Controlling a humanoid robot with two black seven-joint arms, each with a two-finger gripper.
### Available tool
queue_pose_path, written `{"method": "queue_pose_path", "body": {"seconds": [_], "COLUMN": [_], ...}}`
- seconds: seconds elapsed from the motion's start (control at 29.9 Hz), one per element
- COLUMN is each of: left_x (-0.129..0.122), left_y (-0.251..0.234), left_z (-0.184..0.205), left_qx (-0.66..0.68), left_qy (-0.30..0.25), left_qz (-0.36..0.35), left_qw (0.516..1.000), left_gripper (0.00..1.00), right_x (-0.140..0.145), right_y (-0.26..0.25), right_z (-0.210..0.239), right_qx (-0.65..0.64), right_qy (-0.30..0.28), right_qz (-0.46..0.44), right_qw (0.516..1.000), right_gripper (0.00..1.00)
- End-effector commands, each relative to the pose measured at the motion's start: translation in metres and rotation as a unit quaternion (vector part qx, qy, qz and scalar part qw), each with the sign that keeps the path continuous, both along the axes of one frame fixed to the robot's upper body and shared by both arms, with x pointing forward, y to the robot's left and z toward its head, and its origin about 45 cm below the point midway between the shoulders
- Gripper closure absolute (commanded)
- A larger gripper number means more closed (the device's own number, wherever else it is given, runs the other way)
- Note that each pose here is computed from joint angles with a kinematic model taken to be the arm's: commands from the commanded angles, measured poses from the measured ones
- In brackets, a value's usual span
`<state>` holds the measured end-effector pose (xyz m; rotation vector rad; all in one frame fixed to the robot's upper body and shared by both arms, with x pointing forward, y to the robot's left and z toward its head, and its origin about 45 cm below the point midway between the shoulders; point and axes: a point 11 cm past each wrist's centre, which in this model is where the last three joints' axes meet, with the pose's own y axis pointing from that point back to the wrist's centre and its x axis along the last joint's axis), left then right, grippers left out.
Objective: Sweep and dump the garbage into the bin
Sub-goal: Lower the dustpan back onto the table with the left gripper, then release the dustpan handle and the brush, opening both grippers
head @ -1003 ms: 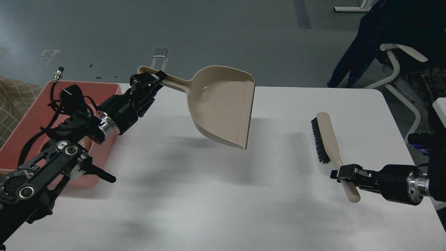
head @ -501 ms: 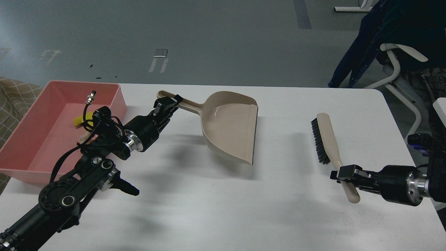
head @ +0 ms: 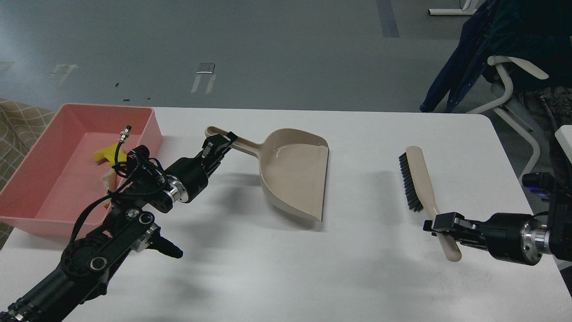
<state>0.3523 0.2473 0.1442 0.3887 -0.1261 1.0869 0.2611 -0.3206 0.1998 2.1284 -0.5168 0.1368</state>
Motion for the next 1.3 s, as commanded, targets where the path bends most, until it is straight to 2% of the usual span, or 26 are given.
{"method": "queue_pose_path", "body": {"seconds": [0.0,0.27,0.3,0.33,0.4,0.57,0.74,0.8,0.84,1.14,1.27], "left_x": [-0.002,-0.007,-0.007,-0.007,-0.007,-0.009,-0.014,-0.015,-0.016,-0.024,-0.041], "left_y": [0.0,0.001,0.001,0.002,0.002,0.002,0.004,0.004,0.004,0.01,0.016], "left_z": [-0.003,-0.009,-0.009,-0.011,-0.011,-0.013,-0.018,-0.019,-0.02,-0.026,-0.038], "left_qx": [0.0,-0.002,-0.002,-0.001,-0.001,-0.001,-0.001,-0.002,-0.001,0.004,0.006], "left_qy": [0.003,0.011,0.011,0.013,0.014,0.016,0.024,0.026,0.028,0.037,0.055], "left_qz": [0.0,0.002,0.002,0.003,0.003,0.003,0.005,0.004,0.003,0.003,0.007], "left_qw": [1.0,1.0,1.0,1.0,1.0,1.0,1.0,1.0,1.0,0.999,0.998], "left_gripper": [1.0,1.0,0.98,0.88,0.78,0.65,0.3,0.1,0.07,0.03,0.03], "right_x": [0.0,0.0,-0.001,-0.001,-0.001,0.0,-0.001,-0.002,-0.002,-0.001,0.0], "right_y": [0.0,0.0,0.0,0.0,0.0,0.0,0.0,0.0,0.0,0.0,0.0], "right_z": [0.0,-0.001,0.0,0.0,0.0,0.0,-0.001,-0.002,-0.002,-0.001,-0.001], "right_qx": [0.0,-0.001,0.0,0.0,0.0,0.0,0.001,0.001,0.001,0.001,0.001], "right_qy": [0.0,0.001,0.001,0.001,0.0,-0.001,0.0,0.001,0.001,0.0,-0.001], "right_qz": [0.0,-0.001,0.0,0.0,0.0,-0.001,-0.002,-0.003,-0.003,-0.003,-0.003], "right_qw": [1.0,1.0,1.0,1.0,1.0,1.0,1.0,1.0,1.0,1.0,1.0], "right_gripper": [1.0,1.0,1.0,1.0,1.0,1.0,1.0,1.0,1.0,1.0,1.0]}}
